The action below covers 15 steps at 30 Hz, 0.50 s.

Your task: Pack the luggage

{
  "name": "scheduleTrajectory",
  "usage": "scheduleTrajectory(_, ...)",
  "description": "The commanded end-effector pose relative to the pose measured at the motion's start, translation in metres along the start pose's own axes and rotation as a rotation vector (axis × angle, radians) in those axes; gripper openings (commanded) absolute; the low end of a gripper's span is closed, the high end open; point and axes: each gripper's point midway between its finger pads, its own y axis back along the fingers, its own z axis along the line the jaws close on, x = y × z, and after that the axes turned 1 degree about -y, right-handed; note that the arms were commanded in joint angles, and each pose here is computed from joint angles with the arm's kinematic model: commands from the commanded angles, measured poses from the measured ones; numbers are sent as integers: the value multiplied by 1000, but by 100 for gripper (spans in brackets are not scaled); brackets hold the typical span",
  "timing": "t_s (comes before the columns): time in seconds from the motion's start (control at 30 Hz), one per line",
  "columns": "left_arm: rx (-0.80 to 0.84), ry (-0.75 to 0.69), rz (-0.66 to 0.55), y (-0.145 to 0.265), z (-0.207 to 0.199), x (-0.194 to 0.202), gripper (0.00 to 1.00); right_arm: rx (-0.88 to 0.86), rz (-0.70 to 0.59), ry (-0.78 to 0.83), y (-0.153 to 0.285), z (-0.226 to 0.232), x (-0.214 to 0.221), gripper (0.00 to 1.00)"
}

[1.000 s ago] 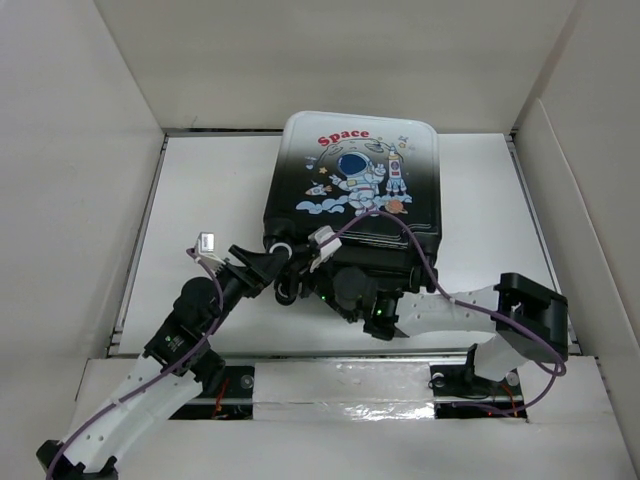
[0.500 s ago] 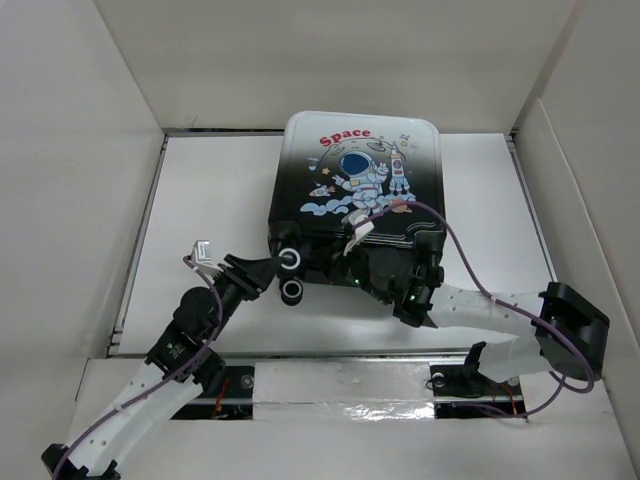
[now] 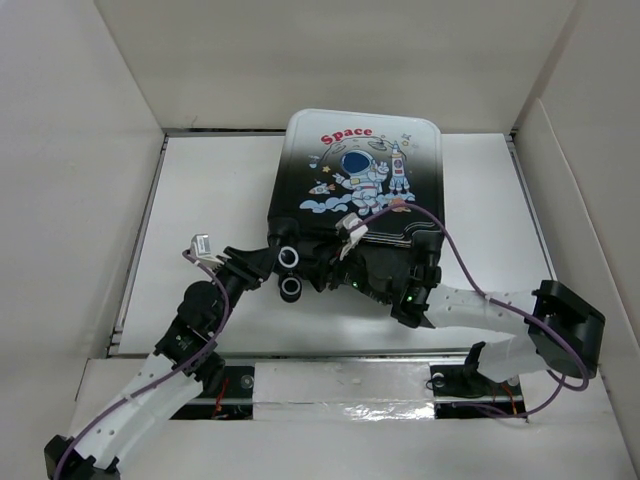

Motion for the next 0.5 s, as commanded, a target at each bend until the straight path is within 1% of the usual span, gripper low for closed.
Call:
scheduleTrajectory(0.0, 75, -3, 130, 2, -7, 29, 30, -91, -66, 21, -10, 25, -15, 64)
scheduleTrajectory(0.03, 80, 6, 132, 2, -8, 29, 30, -92, -63, 28, -13, 25, -14, 67)
scheduleTrajectory(0.07, 89, 17, 134, 3, -10, 30, 30, -95, -64, 29, -17, 27, -14, 73)
scheduleTrajectory(0.13, 102, 32, 144, 4, -13, 31, 30, -125, -63, 27, -21, 36, -15, 76)
scheduleTrajectory(0.17, 115, 49, 168, 6, -15, 35, 30, -133, -74, 25, -25, 40, -19, 78)
scheduleTrajectory(0.47, 189, 179, 272, 17, -18, 60, 30, -198, -119, -33, -39, 63, -26, 80)
